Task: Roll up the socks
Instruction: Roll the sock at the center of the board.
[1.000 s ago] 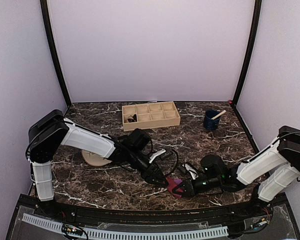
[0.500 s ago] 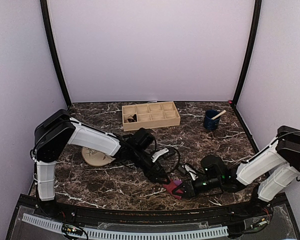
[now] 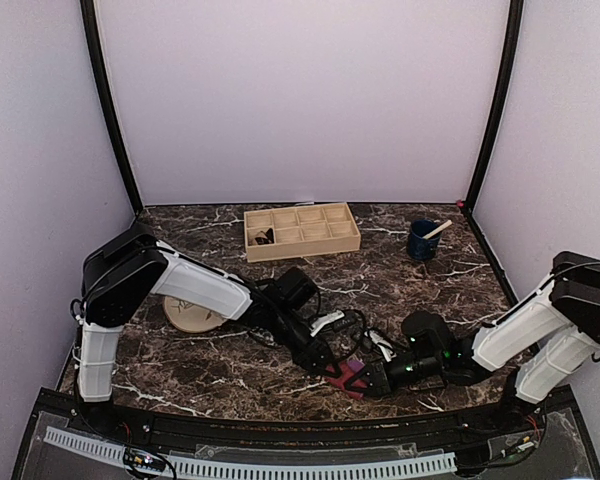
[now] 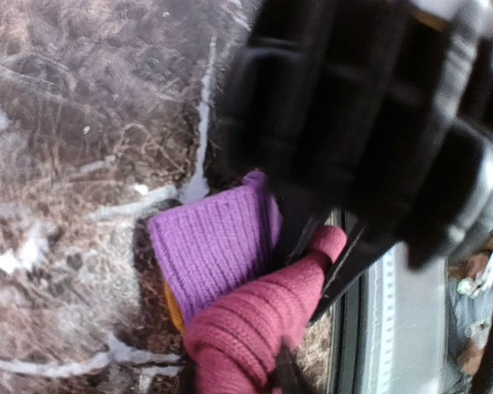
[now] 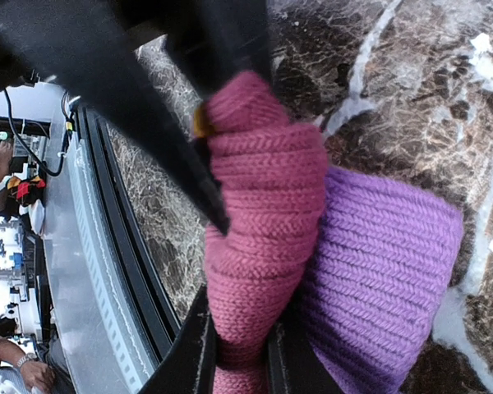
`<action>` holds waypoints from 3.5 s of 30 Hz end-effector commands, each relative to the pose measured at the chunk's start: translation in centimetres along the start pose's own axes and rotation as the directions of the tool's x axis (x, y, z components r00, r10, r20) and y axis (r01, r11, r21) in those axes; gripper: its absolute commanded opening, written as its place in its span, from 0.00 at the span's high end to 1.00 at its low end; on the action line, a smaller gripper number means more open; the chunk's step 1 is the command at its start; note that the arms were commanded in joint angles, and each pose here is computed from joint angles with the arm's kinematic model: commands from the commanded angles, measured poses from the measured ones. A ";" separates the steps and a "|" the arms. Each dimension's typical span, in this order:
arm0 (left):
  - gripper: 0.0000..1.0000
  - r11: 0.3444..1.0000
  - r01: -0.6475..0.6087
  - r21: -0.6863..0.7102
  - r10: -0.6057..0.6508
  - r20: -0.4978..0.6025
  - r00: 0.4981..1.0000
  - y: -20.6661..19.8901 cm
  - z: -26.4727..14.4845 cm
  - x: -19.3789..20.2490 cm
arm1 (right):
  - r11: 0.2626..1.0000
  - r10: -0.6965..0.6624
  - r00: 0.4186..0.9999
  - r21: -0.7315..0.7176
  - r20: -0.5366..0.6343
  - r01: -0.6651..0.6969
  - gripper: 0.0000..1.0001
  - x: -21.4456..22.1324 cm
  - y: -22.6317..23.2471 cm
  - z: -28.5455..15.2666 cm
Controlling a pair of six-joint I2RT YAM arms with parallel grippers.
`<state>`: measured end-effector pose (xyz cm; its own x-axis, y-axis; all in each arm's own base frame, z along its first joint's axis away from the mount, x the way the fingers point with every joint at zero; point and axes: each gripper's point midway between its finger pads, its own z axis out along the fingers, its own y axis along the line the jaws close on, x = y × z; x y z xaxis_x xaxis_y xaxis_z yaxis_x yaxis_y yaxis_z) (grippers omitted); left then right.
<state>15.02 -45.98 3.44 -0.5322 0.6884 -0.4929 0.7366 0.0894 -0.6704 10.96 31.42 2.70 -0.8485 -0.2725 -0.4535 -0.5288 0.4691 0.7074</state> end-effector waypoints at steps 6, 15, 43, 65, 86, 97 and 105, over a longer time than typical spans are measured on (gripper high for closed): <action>1.00 0.999 0.031 0.037 -0.030 -0.021 0.999 -0.6 0.9 0.7 | 0.998 -0.022 1.000 0.055 -0.001 0.022 0.89 -0.2 -0.7 -0.2; 1.00 0.995 0.076 -0.064 -0.078 -0.015 0.997 0.9 0.1 1.4 | 0.990 -0.041 0.999 0.133 0.034 0.036 0.71 -0.9 -1.4 -1.4; 1.00 0.991 0.122 -0.059 -0.124 -0.027 0.992 0.6 -0.5 1.0 | 0.882 -0.283 0.957 0.408 0.058 0.236 0.55 -2.1 0.3 -3.6; 1.00 0.993 0.121 0.005 -0.120 -0.088 0.989 0.0 0.5 1.2 | 0.481 -0.555 0.782 0.659 -0.283 0.579 0.42 -0.8 1.2 -1.1; 1.00 0.993 0.118 0.023 -0.114 -0.108 0.987 -0.3 0.5 1.4 | 0.427 -0.413 0.771 0.645 -0.484 0.634 0.55 2.1 -1.9 0.6; 0.86 0.990 0.137 -0.003 -0.137 -0.086 0.987 0.5 0.0 1.1 | 0.573 -0.326 0.828 0.601 -0.457 0.558 0.80 3.4 -2.4 0.9; 0.66 0.984 0.165 -0.066 -0.161 0.063 0.985 1.5 -2.7 -1.5 | 0.732 -0.276 0.901 0.535 -0.335 0.423 0.84 3.0 -1.5 1.2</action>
<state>15.54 -45.26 3.02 -0.6244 0.6951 -0.3562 0.6405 0.1946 -0.7429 11.19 32.22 2.04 -0.5413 -0.6661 -0.5132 -0.7316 0.6739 -0.1031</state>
